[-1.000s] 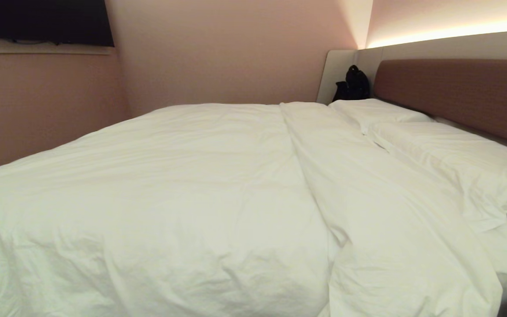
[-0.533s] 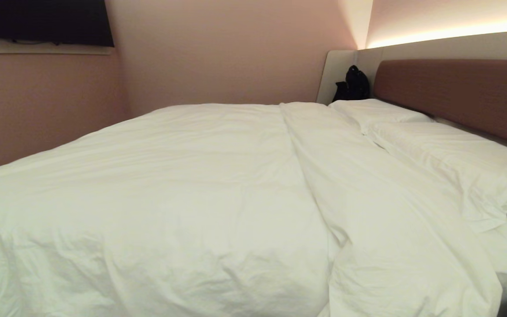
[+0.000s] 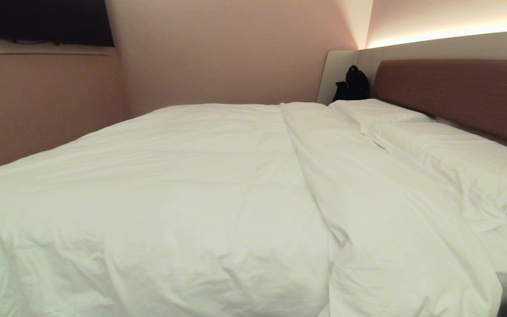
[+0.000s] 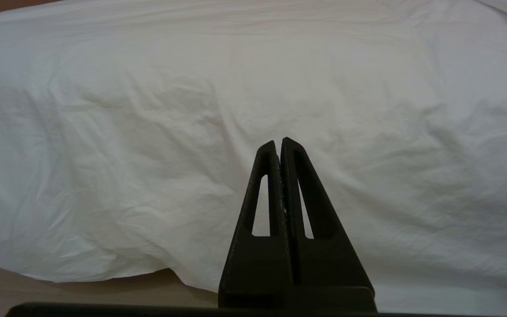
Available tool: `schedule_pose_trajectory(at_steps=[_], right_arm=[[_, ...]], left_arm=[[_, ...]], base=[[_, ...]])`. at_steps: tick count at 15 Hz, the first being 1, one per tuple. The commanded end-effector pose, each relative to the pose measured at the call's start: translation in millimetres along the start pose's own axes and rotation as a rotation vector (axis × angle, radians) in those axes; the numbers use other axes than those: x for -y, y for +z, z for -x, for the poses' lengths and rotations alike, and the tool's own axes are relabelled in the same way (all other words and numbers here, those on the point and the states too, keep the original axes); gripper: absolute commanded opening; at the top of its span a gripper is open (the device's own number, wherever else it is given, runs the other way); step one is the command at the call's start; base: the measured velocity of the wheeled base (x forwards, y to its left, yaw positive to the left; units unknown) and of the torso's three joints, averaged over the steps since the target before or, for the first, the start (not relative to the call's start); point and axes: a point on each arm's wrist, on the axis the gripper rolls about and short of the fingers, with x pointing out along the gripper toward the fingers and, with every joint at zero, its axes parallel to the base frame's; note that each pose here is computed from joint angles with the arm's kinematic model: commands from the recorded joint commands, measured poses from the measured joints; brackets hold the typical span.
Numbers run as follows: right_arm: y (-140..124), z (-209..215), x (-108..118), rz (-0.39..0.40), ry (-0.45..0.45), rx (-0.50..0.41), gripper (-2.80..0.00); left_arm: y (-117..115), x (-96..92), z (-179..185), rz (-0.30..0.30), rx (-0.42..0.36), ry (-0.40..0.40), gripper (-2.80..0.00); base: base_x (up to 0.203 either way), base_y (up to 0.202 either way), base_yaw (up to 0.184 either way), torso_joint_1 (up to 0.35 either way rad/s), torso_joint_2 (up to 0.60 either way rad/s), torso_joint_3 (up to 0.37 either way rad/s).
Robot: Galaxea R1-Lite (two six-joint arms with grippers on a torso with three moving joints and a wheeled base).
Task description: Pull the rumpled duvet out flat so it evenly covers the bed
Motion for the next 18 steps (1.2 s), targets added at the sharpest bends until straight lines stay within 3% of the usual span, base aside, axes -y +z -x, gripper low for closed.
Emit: schedule_pose_trajectory(at_steps=[1,5,9,10,18], right_arm=[[-5.9,-7.6,0.7,0.015,-0.052,0.085,-2.8],[-23.1,-12.6,0.3,0.021,-0.048,0.025,-2.8],[-28.2,-13.6,-1.2,0.023,0.012,0.002,-2.8],[-35.8,-14.3,-1.7,0.022,0.033,-0.051,-2.8],[-36.4,-14.2,-1.9,0.019,0.04,-0.054,-2.8]], left_arm=[[0.0,0.0,0.0,-0.001,-0.001,0.0,-2.8],[0.0,0.0,0.0,-0.001,-0.001,0.0,-2.8],[-0.2,0.0,0.0,-0.001,-0.002,0.0,-2.8],[-0.2,0.0,0.0,-0.001,-0.002,0.0,-2.8],[0.0,0.0,0.0,0.0,-0.001,0.0,-2.8]], base=[[0.0,0.0,0.0,0.0,0.0,0.0],[0.0,0.0,0.0,0.0,0.0,0.0],[0.0,0.0,0.0,0.0,0.0,0.0],[0.0,0.0,0.0,0.0,0.0,0.0],[-0.008,0.0,0.0,0.001,0.0,0.0]])
